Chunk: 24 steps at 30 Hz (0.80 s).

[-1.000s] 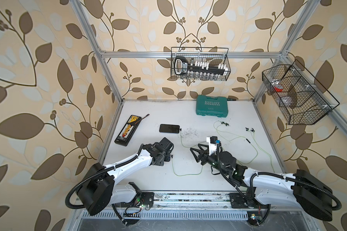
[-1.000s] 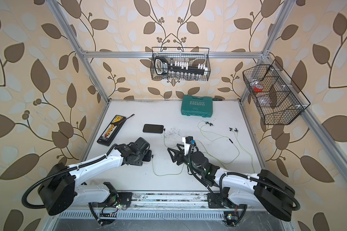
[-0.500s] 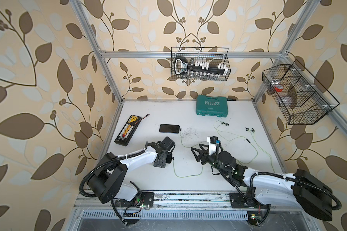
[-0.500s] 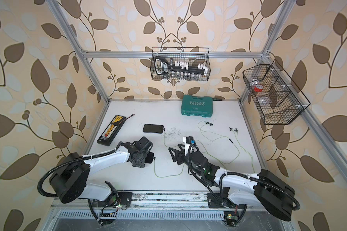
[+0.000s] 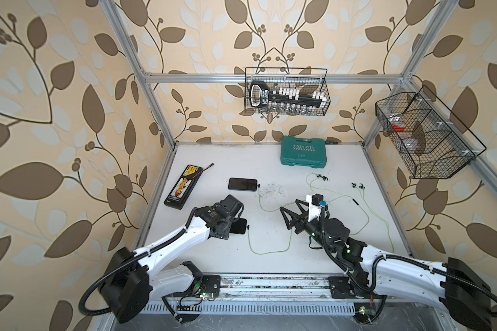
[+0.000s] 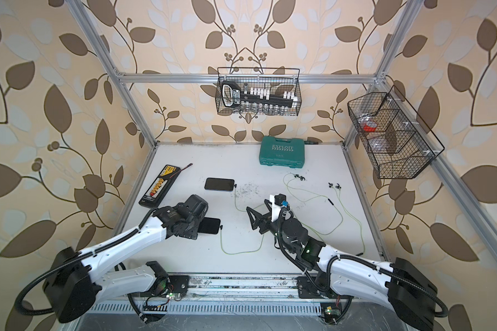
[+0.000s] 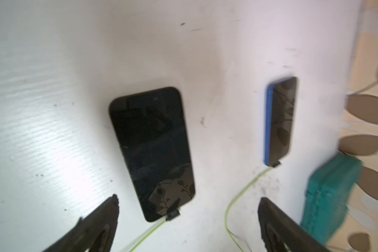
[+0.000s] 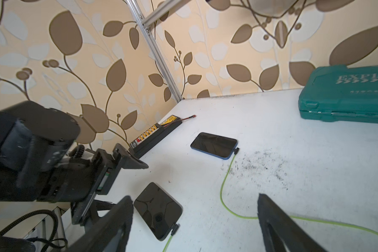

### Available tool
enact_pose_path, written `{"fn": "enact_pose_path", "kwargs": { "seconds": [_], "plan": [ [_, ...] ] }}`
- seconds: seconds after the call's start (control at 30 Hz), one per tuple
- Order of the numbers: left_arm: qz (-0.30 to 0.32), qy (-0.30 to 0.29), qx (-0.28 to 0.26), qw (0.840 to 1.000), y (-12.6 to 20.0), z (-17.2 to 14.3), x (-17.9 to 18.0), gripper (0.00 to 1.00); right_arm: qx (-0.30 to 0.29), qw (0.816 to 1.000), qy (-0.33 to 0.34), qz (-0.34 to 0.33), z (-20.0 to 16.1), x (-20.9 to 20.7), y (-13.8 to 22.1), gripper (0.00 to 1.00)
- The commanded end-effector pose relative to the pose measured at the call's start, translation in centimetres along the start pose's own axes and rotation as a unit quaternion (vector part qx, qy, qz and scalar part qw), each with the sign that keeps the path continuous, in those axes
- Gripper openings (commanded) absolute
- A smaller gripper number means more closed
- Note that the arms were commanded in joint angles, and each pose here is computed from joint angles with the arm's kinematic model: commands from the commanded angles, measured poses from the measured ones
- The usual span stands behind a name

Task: Plug wired earphones into phones
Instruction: Place the phone at the center of the board, then reset both arms

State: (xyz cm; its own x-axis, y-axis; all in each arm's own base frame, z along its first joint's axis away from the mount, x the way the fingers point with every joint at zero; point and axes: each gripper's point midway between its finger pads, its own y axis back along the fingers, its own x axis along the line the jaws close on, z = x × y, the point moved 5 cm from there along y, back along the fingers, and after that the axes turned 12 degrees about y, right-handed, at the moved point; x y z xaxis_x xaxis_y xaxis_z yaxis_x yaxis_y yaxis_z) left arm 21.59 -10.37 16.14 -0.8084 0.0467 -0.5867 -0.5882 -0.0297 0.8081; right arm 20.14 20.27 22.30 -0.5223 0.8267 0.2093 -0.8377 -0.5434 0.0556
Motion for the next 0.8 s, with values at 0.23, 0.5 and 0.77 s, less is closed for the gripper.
{"fn": "enact_pose_path", "kwargs": {
  "seconds": [0.23, 0.5, 0.77],
  "plan": [
    [-0.176, -0.356, -0.291, 0.87, 9.0, 7.1, -7.4, 0.99, 0.016, 0.959, 0.188, -0.212, 3.1, -4.7, 1.4, 1.0],
    [-0.107, -0.475, -0.379, 0.787, 2.8, 8.3, -8.4, 0.99, -0.001, 0.923, 0.137, -0.36, 2.6, -17.1, 2.7, 1.0],
    [-0.069, -0.533, -0.324, 0.779, -4.8, 9.8, -8.9, 0.99, 0.014, 0.908, 0.114, -0.403, -0.2, -23.7, 3.5, 1.0]
  ]
}}
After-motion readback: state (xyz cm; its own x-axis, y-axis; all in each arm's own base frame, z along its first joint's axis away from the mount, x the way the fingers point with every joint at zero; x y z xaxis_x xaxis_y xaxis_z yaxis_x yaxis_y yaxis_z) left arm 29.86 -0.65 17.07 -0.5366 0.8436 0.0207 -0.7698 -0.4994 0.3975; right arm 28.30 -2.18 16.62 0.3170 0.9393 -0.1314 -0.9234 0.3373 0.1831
